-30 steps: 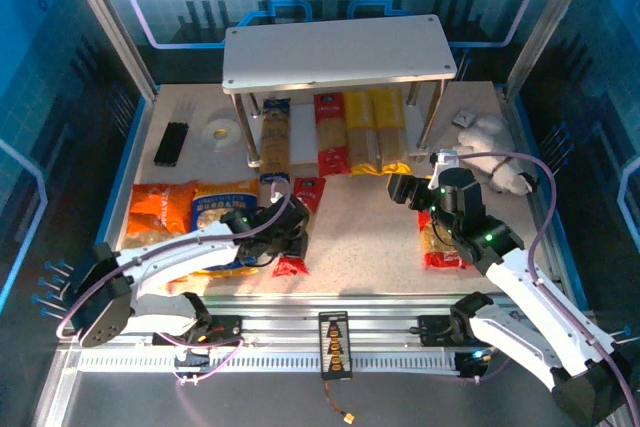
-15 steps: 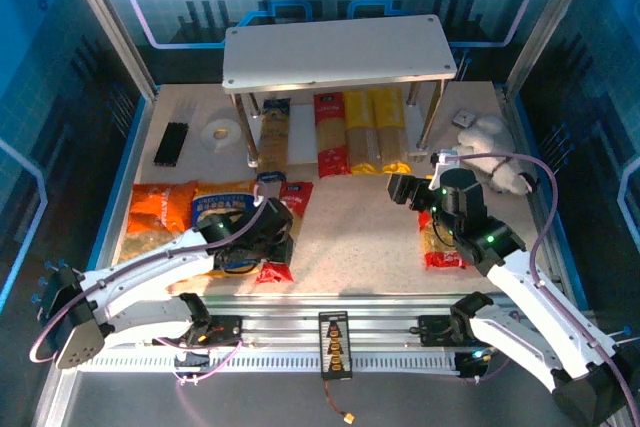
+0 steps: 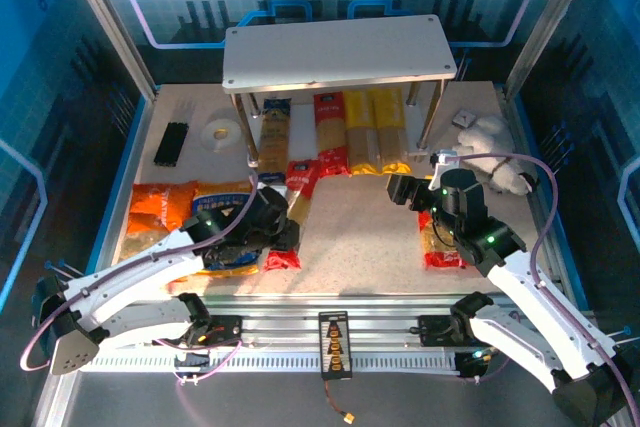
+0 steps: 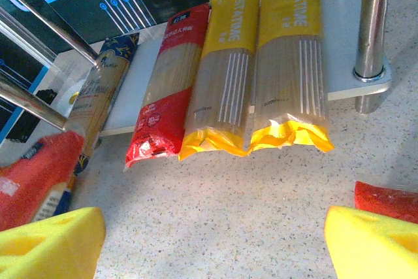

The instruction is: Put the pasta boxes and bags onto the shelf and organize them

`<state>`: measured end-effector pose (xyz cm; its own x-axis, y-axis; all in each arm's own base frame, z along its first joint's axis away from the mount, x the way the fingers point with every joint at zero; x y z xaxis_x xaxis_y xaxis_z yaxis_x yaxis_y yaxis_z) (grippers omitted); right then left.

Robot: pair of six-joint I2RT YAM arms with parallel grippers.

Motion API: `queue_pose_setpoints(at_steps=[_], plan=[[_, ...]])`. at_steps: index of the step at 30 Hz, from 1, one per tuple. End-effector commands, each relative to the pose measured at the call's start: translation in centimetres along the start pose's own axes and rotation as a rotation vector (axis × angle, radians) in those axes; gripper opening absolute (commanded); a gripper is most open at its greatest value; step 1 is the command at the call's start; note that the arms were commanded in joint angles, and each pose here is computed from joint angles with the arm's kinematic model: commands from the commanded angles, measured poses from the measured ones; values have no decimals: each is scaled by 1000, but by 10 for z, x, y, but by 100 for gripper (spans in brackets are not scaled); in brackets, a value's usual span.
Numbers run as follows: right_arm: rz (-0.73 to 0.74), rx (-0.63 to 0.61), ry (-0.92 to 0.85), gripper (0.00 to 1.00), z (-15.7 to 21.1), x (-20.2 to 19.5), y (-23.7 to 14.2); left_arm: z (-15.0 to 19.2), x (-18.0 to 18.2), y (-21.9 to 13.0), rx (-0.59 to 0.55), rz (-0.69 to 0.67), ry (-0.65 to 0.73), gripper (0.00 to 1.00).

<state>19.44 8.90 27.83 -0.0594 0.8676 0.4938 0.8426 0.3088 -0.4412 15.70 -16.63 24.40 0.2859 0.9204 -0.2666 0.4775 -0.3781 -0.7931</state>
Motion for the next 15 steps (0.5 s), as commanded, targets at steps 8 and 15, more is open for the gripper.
queue_pose_setpoints(at_steps=[8,15], plan=[[5,29,11,88,3,-4,-2,-94,-18,-13,-405,-84,56,0],[16,24,4,88,2,-5,-5,-139,4,15,-439,-159,0,0]])
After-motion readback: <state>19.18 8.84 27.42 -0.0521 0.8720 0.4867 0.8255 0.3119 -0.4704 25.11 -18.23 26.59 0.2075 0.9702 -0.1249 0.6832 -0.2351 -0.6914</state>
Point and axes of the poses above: each hand's point on the last joint's axis, 136 mm out from that joint toward the fingers, its own y axis out along the fingers, its own x axis along the line the jaws close on, z = x × y, the point moved 10 cm from there along -y, back along the fingers, and after that the axes turned 8 degrees about y, right-handed, at the moved point
